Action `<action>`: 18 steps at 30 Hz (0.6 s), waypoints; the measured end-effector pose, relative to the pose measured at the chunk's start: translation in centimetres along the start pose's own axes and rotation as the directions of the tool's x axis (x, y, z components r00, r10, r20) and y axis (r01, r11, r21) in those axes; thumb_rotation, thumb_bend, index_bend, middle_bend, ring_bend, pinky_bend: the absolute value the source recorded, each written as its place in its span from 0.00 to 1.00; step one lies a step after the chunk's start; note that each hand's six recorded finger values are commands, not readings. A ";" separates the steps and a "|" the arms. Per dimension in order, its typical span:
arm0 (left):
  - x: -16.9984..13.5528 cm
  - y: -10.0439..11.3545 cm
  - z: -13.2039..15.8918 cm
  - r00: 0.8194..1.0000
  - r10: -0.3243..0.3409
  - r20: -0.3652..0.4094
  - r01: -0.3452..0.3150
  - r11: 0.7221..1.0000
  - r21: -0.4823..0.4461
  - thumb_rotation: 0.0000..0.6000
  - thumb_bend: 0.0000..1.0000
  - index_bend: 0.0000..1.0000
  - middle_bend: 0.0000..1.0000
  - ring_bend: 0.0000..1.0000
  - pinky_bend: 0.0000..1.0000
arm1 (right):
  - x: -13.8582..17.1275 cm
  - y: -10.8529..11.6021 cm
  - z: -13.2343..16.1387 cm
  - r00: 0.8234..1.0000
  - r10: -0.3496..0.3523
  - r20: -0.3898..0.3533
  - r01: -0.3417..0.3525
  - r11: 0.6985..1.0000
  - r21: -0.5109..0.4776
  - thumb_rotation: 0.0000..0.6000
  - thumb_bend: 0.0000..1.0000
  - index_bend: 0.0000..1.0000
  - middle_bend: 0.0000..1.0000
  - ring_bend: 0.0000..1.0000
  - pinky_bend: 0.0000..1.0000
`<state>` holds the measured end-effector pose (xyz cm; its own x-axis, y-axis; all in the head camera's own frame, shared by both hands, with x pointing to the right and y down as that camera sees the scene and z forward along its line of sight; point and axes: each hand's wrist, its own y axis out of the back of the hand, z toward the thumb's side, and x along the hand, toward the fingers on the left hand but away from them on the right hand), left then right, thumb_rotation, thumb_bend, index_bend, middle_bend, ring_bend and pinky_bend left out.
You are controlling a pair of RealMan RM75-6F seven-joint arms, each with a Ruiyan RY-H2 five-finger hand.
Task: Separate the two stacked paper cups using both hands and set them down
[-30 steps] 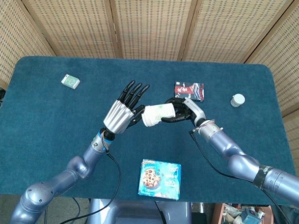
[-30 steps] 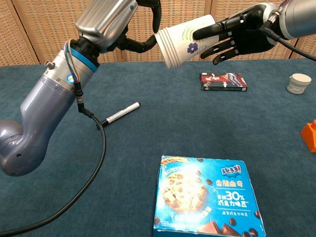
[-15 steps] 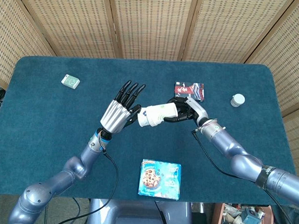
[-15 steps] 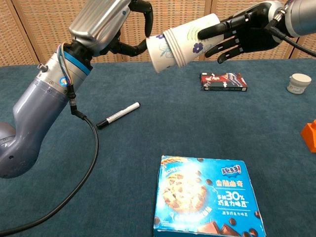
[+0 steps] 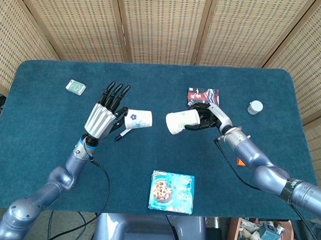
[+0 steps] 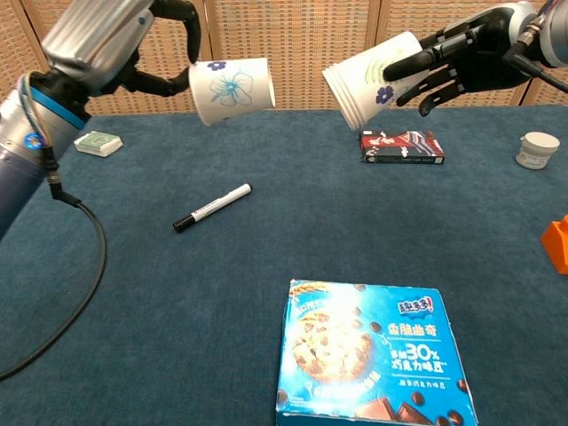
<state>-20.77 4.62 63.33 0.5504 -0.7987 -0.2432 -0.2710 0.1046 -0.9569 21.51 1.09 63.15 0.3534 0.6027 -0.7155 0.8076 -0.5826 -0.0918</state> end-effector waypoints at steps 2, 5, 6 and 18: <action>-0.7 0.8 -1.3 1.000 -0.006 0.016 0.006 0.999 0.033 1.00 0.52 0.69 0.00 0.00 0.00 | 0.0 0.4 -0.4 1.000 -0.022 -0.002 0.022 0.999 0.045 1.00 0.47 0.58 0.60 0.50 0.63; -1.5 2.0 -3.2 0.999 -0.024 0.049 0.020 0.996 0.091 1.00 0.52 0.69 0.00 0.00 0.00 | 0.0 1.2 -1.2 0.998 -0.062 -0.004 0.062 0.990 0.128 1.00 0.47 0.58 0.60 0.50 0.63; -1.8 2.4 -3.7 0.998 -0.031 0.060 0.025 0.993 0.111 1.00 0.52 0.69 0.00 0.00 0.00 | 0.0 1.4 -1.5 0.997 -0.073 -0.005 0.073 0.986 0.151 1.00 0.47 0.58 0.60 0.50 0.63; -8.5 5.0 -12.3 0.877 -0.448 0.174 0.314 0.808 0.499 1.00 0.52 0.69 0.00 0.00 0.00 | -0.7 2.9 -4.5 0.967 -0.240 -0.090 0.249 0.794 0.555 1.00 0.47 0.58 0.60 0.50 0.63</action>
<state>-36.55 4.66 62.57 0.7417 -0.6438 0.1880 0.3477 0.1295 -0.9286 25.69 1.43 66.54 0.1905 0.7715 -0.6071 0.4672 -0.6151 -0.6351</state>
